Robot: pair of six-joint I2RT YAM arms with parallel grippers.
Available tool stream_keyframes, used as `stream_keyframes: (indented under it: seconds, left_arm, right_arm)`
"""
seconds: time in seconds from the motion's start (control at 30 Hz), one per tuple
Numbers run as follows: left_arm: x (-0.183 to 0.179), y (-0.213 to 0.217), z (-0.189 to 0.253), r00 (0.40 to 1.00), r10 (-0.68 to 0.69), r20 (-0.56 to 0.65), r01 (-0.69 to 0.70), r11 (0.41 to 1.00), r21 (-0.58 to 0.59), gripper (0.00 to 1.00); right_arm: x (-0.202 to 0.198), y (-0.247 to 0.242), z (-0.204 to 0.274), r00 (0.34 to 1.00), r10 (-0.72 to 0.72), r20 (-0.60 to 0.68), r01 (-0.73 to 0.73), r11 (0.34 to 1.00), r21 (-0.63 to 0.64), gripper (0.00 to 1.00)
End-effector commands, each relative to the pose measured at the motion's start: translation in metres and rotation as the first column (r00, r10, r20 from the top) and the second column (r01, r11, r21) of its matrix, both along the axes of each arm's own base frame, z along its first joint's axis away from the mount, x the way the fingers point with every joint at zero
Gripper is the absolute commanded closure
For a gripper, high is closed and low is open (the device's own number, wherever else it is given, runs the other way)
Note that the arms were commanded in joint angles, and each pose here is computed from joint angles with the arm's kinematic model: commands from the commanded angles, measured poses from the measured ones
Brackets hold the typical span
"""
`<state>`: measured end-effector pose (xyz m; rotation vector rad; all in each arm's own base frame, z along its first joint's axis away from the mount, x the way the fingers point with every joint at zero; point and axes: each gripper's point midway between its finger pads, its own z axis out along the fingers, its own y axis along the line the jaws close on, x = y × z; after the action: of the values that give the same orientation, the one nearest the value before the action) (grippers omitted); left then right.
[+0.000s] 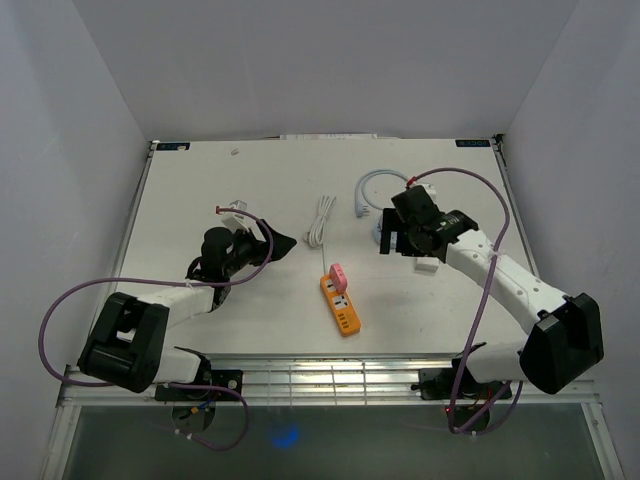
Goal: Insert the plug
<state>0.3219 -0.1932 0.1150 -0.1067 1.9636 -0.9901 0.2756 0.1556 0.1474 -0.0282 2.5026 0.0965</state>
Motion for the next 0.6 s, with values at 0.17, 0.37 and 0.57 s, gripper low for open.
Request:
stream_keyframes:
  seconds: [0.17,0.37,0.57]
  left_arm:
    - [-0.001,-0.007,0.024,0.995,-0.044,0.09,0.046,0.999,-0.023,0.02]
    - [-0.004,-0.01,0.027,0.992,-0.059,0.11,0.062,0.998,-0.025,0.02]
    - [-0.004,-0.011,0.026,0.992,-0.065,0.109,0.069,0.997,-0.026,0.02]
  right_arm:
    - [0.006,-0.07,-0.031,0.984,-0.176,0.017,0.176,0.966,-0.187,0.11]
    - [0.02,-0.091,-0.054,0.973,-0.23,-0.014,0.224,0.956,-0.189,0.11]
    - [0.032,-0.095,-0.073,0.97,-0.239,-0.055,0.228,0.961,-0.154,0.11]
